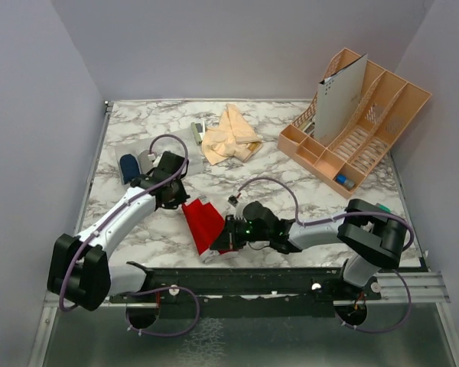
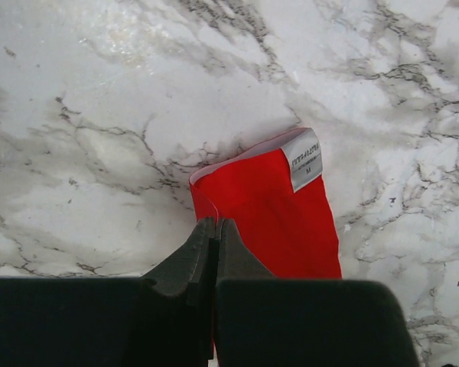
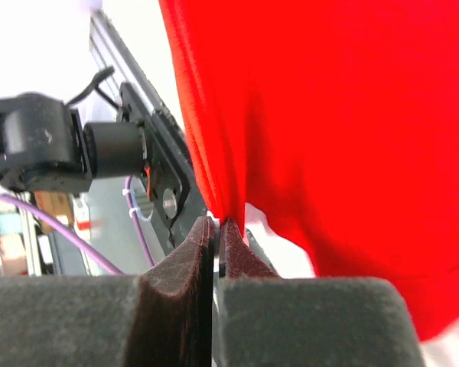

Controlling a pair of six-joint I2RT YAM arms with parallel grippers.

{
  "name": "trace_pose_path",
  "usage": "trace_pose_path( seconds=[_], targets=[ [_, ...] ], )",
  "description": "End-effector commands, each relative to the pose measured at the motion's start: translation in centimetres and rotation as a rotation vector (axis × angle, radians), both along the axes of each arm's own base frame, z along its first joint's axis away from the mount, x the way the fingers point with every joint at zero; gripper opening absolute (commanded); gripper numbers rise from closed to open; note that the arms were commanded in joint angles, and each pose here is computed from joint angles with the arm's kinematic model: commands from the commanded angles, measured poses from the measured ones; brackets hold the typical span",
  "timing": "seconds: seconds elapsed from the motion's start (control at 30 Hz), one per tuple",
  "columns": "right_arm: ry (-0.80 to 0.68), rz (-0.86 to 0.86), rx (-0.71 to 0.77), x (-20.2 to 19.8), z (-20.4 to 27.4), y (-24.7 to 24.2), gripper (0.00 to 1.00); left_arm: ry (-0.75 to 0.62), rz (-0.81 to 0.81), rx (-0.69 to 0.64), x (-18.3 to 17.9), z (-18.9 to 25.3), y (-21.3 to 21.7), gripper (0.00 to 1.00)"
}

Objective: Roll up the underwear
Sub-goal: Fold the underwear at the center of the board.

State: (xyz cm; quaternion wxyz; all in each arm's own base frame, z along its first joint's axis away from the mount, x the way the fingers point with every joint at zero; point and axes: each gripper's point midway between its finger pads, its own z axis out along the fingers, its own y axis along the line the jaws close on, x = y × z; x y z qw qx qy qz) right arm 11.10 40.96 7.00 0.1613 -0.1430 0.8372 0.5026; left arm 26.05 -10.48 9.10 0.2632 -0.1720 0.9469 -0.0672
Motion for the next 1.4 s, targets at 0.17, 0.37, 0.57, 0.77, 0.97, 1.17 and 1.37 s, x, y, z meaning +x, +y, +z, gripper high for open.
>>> trace_pose_path(
  seconds=[0.17,0.37,0.57,0.77,0.97,1.17,1.37],
  targets=[
    [0.086,-0.08,0.1,2.1,0.5,-1.9,0.0,-0.06,-0.078,-0.012,4.1,1.0,-4.4,0.0],
    [0.118,-0.13,0.076,2.2,-0.9,-3.2,0.0,-0.064,-0.148,0.007,5.9,0.9,-7.9,0.0],
    [0.124,-0.189,0.044,2.2,-2.1,-4.7,0.0,-0.042,-0.19,0.025,6.8,-0.1,-10.3,0.0],
    [0.115,-0.271,0.012,2.9,-2.5,-6.3,0.0,-0.029,-0.231,0.031,7.5,-1.0,-12.4,0.0],
    [0.118,-0.347,-0.011,3.6,-2.9,-7.6,0.0,-0.009,-0.251,0.03,8.2,-2.2,-14.2,0.0],
    [0.144,-0.434,-0.092,4.2,-4.4,-9.3,0.0,-0.005,-0.241,0.024,8.9,-3.0,-14.8,0.0],
    [0.154,-0.502,-0.16,4.4,-5.9,-11.2,0.01,0.006,-0.251,0.005,9.5,-3.8,-15.9,0.0]
  ],
)
